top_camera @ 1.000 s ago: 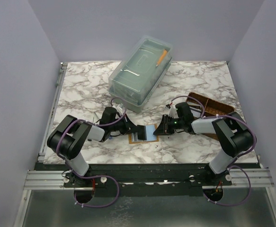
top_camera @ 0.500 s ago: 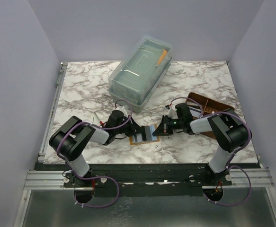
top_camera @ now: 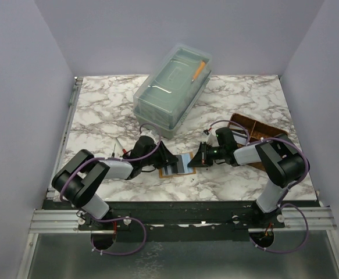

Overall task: Put the credit cards into the card holder
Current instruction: Insert the credit card into the card holder.

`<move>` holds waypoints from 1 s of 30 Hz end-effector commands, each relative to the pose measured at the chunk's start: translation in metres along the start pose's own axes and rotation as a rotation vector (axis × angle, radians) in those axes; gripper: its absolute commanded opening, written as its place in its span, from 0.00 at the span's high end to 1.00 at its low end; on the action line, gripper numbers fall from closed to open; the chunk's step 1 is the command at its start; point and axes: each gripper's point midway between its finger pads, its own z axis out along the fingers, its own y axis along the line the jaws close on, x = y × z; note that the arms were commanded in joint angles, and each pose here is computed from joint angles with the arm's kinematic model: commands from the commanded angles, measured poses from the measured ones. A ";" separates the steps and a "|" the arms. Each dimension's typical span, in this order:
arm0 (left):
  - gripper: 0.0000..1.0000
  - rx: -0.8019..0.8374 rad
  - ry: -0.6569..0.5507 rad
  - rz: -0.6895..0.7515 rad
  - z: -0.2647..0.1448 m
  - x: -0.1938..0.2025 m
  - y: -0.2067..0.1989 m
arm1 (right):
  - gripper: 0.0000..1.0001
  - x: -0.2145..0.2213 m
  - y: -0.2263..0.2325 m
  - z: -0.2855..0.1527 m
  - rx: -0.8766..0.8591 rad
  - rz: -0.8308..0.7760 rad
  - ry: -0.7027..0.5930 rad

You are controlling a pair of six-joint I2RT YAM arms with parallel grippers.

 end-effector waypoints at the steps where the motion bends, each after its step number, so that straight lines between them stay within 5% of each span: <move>1: 0.59 -0.132 -0.008 0.059 -0.006 -0.001 0.017 | 1.00 0.005 -0.008 -0.002 0.033 -0.010 0.002; 5: 0.60 -0.154 0.017 0.094 0.000 0.009 0.014 | 1.00 0.005 -0.008 -0.002 0.032 -0.013 0.001; 10: 0.77 -0.173 0.039 0.101 0.015 0.014 0.011 | 1.00 0.005 -0.006 -0.003 0.028 -0.013 -0.004; 13: 0.80 -0.182 0.036 0.103 0.021 0.017 0.006 | 1.00 0.005 -0.007 -0.004 0.036 -0.006 -0.013; 20: 0.54 -0.250 0.030 0.146 -0.007 0.018 0.017 | 1.00 0.007 -0.008 -0.005 0.037 -0.001 -0.011; 30: 0.50 -0.291 0.042 0.165 -0.016 0.017 0.019 | 1.00 0.007 -0.008 -0.005 0.032 -0.012 -0.007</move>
